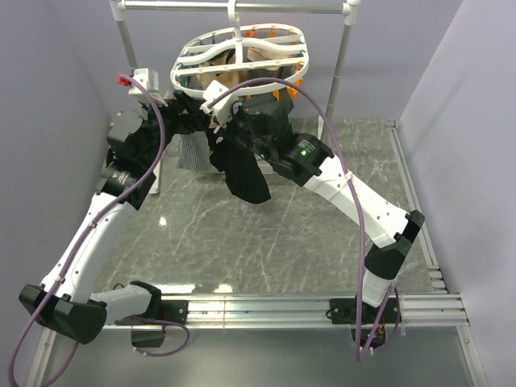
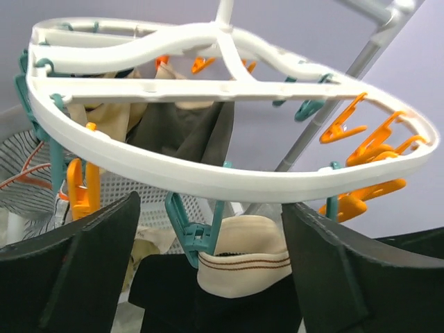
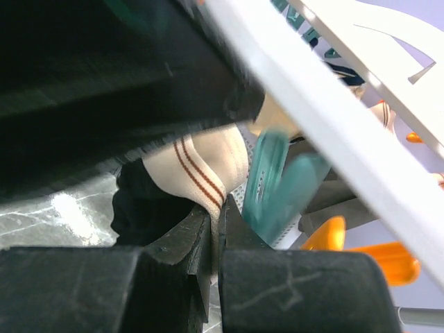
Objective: Clip the underwear to the hanger
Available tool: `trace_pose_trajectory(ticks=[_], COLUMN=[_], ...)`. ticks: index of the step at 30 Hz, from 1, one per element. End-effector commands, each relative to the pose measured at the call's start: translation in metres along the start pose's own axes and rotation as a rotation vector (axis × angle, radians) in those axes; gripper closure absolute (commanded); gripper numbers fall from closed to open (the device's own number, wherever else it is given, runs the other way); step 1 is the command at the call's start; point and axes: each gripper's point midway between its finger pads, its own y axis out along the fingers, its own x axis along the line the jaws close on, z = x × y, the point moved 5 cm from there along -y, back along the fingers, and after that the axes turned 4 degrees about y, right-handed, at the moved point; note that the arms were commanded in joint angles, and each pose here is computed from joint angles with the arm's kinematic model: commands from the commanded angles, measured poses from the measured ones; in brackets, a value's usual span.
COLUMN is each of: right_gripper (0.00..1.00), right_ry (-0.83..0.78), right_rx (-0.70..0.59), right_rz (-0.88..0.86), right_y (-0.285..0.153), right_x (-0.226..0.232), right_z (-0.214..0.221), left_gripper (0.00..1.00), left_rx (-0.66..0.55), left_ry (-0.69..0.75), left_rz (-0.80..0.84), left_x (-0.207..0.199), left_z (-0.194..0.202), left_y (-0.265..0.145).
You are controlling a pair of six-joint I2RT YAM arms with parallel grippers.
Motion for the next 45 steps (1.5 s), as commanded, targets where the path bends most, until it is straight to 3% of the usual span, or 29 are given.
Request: trace_pose_trajectory(ticks=[1,14,18,24,29,33,37,41,45], right_gripper=[1.0,0.98,0.79,0.57,0.42,0.4,0.41,0.42,0.43], right_ry=[0.036,0.061,0.076,0.107,0.143,0.189,0.341,0.487,0.656], right_rx=[-0.095,-0.093,-0.095,-0.093,-0.097,-0.096,-0.054,0.013,0.047], right_rz=[0.031,-0.06,-0.144,-0.277,-0.342,-0.386,-0.417,-0.351,-0.316], right_y=[-0.006,-0.001,0.0,-0.006,-0.025,-0.053,-0.07,-0.072,-0.067], right_x=[-0.012,0.007,0.021,0.043,0.051,0.052,0.048,0.023,0.009], right_z=[-0.025,-0.012,-0.007,0.004,0.013,0.029,0.056,0.101,0.138], left_gripper=[0.08,0.02,0.01,0.01,0.01,0.01,0.01,0.01,0.01], left_rx=[-0.107,-0.117,-0.088,-0.035,0.122,0.231,0.316,0.412,0.426], left_ry=[-0.043,-0.107,-0.097,-0.039,0.076,0.157,0.2,0.154,0.109], left_rz=[0.066,0.016,-0.066,-0.186,-0.142,0.018,0.165,0.129,0.04], left_x=[-0.01,0.005,0.021,0.049,0.053,0.042,0.034,0.046,0.054], left_z=[-0.032,-0.034,-0.023,-0.005,0.023,0.05,0.075,0.102,0.123], left_y=[-0.014,-0.037,-0.049,-0.067,-0.079,-0.091,-0.099,-0.093,-0.079])
